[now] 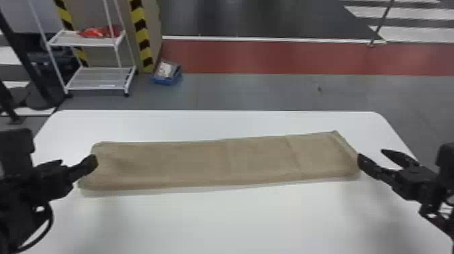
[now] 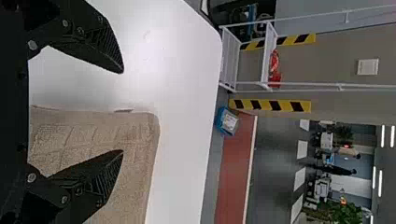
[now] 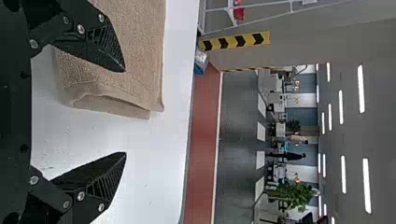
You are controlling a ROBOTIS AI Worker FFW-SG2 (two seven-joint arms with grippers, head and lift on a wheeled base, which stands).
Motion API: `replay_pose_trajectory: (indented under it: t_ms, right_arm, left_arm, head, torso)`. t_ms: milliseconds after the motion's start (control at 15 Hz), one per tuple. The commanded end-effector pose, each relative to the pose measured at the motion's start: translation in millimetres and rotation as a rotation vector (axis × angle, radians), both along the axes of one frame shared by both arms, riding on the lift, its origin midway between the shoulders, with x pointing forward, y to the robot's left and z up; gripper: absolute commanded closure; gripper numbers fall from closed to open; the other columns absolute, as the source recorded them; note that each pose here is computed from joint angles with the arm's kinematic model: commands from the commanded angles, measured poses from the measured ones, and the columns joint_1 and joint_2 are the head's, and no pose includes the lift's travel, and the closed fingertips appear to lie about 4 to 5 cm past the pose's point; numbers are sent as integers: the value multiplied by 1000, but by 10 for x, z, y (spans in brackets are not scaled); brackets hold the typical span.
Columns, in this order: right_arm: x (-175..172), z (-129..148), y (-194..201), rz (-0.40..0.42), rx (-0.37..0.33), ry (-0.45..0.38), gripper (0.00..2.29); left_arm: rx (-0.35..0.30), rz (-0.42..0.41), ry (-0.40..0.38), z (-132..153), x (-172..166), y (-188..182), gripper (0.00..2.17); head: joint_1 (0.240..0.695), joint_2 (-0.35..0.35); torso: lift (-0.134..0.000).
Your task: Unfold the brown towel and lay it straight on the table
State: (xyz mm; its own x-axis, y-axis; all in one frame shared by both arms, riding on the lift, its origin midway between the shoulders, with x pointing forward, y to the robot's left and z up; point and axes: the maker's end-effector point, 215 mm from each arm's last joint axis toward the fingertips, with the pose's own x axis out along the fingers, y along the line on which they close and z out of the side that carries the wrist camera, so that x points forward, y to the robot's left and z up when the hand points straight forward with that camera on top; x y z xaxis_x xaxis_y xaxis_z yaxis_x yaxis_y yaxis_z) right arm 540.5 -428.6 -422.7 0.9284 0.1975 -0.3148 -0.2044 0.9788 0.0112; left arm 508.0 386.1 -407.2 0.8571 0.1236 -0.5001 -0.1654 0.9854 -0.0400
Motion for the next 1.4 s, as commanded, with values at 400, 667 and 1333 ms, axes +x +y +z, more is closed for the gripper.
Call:
replay_pose_trajectory:
  t_ms: [400,667,1333]
  right_arm:
    - [-76,-207,122,39,40,67,842]
    - [-65,-207,137,39,45,70,842]
    - [-110,-190,164,72,70,74,1652]
  left_arm:
    - [-22,-18,53,-112,-87,14,421]
    - [-57,-49,138,-306,-243,-86,421]
    - [-82,-91,189,-358,-397,-195,1349]
  head:
    - [695,-34]
    - [695,-34]
    - [695,-45]
  torso:
    - [-125]
    - [-125]
    - [-125]
